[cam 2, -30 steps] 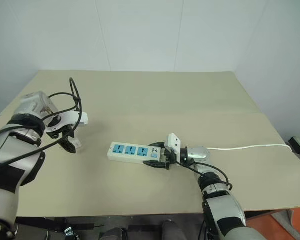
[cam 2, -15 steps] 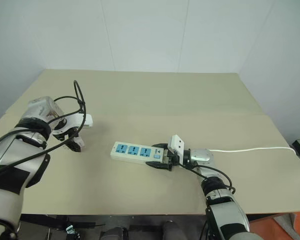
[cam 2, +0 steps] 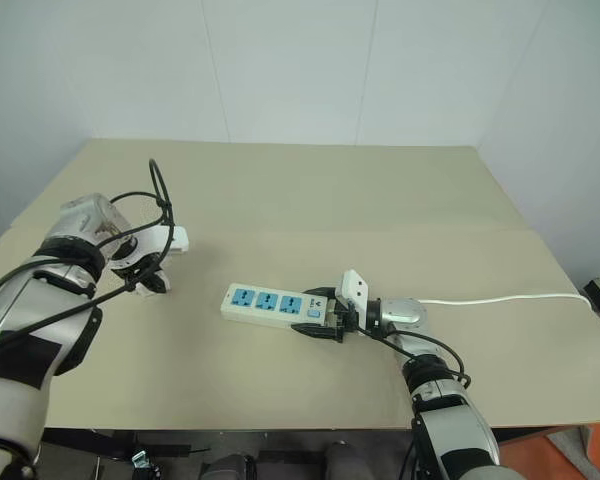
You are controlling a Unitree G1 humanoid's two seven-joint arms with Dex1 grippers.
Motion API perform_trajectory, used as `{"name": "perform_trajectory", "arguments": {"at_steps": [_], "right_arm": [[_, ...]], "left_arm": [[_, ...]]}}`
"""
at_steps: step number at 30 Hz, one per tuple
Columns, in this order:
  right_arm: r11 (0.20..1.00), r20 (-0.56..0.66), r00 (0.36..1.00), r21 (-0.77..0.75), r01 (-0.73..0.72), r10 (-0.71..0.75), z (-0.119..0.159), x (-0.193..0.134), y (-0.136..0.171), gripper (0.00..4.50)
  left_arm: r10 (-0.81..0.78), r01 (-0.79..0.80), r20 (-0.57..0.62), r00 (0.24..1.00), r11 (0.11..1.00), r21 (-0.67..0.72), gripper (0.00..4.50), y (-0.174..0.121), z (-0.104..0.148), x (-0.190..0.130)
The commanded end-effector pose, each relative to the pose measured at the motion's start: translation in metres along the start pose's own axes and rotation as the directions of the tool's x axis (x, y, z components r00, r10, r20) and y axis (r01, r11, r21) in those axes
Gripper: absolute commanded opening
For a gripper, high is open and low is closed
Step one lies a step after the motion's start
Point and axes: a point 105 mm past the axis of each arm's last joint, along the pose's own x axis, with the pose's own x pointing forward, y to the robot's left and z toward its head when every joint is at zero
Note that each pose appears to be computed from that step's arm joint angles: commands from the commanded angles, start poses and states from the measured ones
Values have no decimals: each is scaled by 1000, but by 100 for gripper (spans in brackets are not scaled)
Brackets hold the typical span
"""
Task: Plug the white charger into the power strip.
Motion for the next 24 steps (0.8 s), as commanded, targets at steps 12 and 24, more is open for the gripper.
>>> {"name": "perform_trajectory", "arguments": {"at_steps": [12, 24], "right_arm": [[992, -38, 993, 66, -109, 112, -12, 8, 12, 341], [979, -59, 980, 79, -187, 192, -12, 10, 17, 341]], "left_arm": [[-34, -140, 948, 315, 987, 82, 101, 4, 110, -143], [-313, 68, 946, 88, 949, 308, 101, -65, 130, -122]]}}
